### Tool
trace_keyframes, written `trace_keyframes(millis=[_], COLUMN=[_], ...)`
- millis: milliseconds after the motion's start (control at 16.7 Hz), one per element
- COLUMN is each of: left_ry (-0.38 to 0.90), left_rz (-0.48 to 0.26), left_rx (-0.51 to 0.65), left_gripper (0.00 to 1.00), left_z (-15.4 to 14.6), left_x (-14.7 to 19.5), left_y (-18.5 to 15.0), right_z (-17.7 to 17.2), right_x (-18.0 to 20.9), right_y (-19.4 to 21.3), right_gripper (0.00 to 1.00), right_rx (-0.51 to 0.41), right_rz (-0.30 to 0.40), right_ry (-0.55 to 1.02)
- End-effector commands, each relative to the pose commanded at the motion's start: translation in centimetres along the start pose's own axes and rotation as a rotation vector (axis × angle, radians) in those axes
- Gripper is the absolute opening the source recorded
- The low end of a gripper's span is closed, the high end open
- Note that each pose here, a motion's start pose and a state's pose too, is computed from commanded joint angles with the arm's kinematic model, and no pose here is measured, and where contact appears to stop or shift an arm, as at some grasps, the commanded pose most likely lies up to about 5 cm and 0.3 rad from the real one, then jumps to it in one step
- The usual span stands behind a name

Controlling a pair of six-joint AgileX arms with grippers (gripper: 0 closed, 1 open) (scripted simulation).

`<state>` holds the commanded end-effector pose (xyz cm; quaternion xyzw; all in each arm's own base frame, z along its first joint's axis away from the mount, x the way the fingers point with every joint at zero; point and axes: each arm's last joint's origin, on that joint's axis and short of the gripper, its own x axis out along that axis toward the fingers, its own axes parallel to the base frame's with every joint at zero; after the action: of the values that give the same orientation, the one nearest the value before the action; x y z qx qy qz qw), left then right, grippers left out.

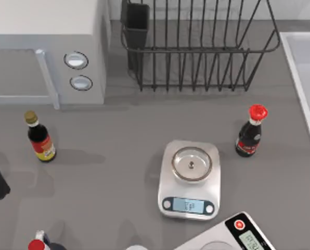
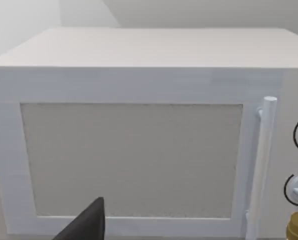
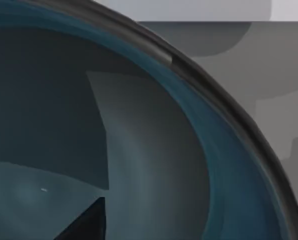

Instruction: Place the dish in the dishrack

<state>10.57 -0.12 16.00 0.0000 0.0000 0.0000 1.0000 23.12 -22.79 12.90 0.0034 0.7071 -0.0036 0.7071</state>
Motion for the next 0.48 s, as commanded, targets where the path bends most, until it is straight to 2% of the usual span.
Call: trace_keyframes(millis=[480], left_ry=[0.0], left_rz=[0.0], left_rx=[0.0], left_gripper=[1.0], left_z=[0.0], left_x=[0.0], left_y=[0.0], right_z=[0.0], right_x=[0.0], right_y=[0.0], right_gripper=[0.32], right_rx=[0.0], right_rz=[0.0], right_ry=[0.0])
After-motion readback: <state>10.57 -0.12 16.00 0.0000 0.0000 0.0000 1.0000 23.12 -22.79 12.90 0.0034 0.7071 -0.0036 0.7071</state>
